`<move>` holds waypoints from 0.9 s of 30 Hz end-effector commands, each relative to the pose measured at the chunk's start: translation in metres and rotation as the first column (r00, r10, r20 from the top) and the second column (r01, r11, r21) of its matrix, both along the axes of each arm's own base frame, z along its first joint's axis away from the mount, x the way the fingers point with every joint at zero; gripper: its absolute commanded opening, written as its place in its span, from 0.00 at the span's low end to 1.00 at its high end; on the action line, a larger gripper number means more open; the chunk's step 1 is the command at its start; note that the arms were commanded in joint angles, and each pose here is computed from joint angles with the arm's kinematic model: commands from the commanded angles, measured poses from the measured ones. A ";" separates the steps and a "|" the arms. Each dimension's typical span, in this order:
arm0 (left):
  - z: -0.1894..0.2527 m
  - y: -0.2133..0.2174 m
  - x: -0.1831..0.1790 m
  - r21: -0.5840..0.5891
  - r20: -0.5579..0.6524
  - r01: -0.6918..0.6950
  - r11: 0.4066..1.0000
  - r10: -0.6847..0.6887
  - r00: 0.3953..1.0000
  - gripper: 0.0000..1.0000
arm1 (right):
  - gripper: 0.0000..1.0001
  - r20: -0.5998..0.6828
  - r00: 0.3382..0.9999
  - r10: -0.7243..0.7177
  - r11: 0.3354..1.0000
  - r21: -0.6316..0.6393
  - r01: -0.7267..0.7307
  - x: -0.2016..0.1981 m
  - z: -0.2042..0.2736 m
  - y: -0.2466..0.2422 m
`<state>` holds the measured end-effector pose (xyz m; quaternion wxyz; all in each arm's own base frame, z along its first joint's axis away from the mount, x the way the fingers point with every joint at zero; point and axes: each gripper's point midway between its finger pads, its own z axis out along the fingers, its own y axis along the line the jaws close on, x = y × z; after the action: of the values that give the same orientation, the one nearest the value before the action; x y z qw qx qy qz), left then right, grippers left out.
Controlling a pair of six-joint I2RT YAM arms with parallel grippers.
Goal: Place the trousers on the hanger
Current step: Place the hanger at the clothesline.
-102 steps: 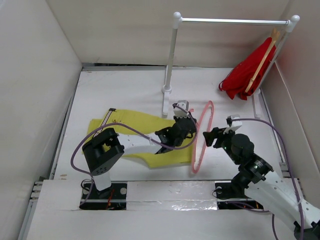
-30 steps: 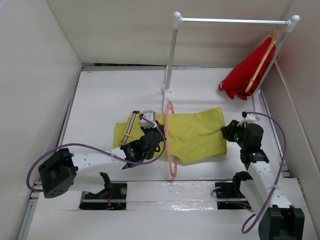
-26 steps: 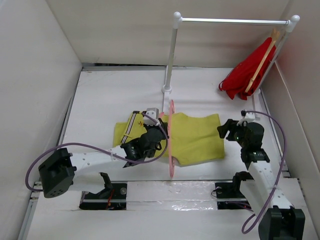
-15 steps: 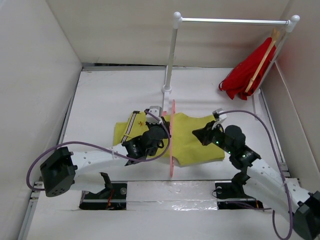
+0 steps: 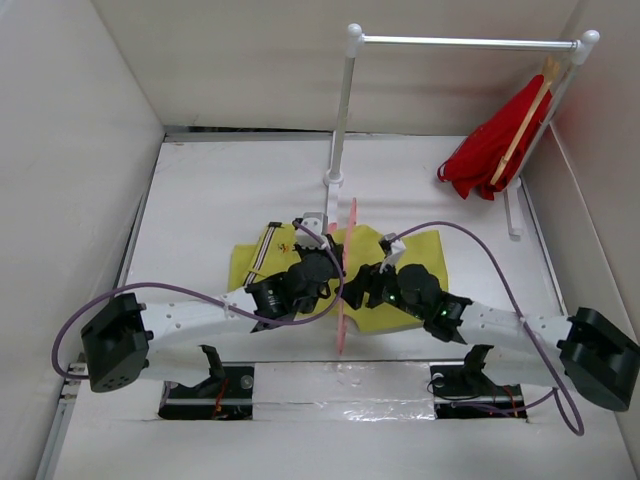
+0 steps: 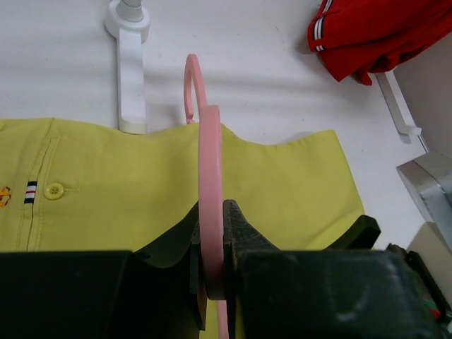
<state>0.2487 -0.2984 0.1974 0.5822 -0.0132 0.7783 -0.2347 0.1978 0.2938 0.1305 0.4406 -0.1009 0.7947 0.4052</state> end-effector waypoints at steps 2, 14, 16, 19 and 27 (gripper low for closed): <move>0.062 -0.018 0.002 -0.206 0.081 0.012 0.978 0.005 0.997 0.00 | 0.62 0.042 0.999 0.025 0.988 0.153 -0.031 0.001 0.030 0.029; 0.096 -0.025 -0.002 -0.246 0.157 0.090 0.965 -0.052 0.986 0.00 | 0.00 0.070 0.993 0.096 0.937 0.331 -0.114 -0.010 0.069 0.053; 0.121 -0.028 -0.002 -0.248 0.191 0.106 0.963 -0.058 0.980 0.00 | 0.00 0.089 0.989 0.122 0.914 0.377 -0.146 -0.016 0.087 0.054; 0.155 -0.029 -0.003 -0.238 0.240 0.135 0.962 -0.077 0.968 0.11 | 0.00 0.117 0.984 0.131 0.893 0.417 -0.169 -0.019 0.110 0.053; 0.216 -0.025 -0.001 -0.294 0.330 0.271 0.916 -0.169 0.929 0.50 | 0.00 0.196 0.978 0.065 0.849 0.504 -0.157 -0.009 0.183 0.022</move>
<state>0.2582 -0.3305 0.3480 0.6334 0.0181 0.6885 -0.3528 0.1919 0.3237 0.2258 0.4424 -0.0420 0.7023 0.5562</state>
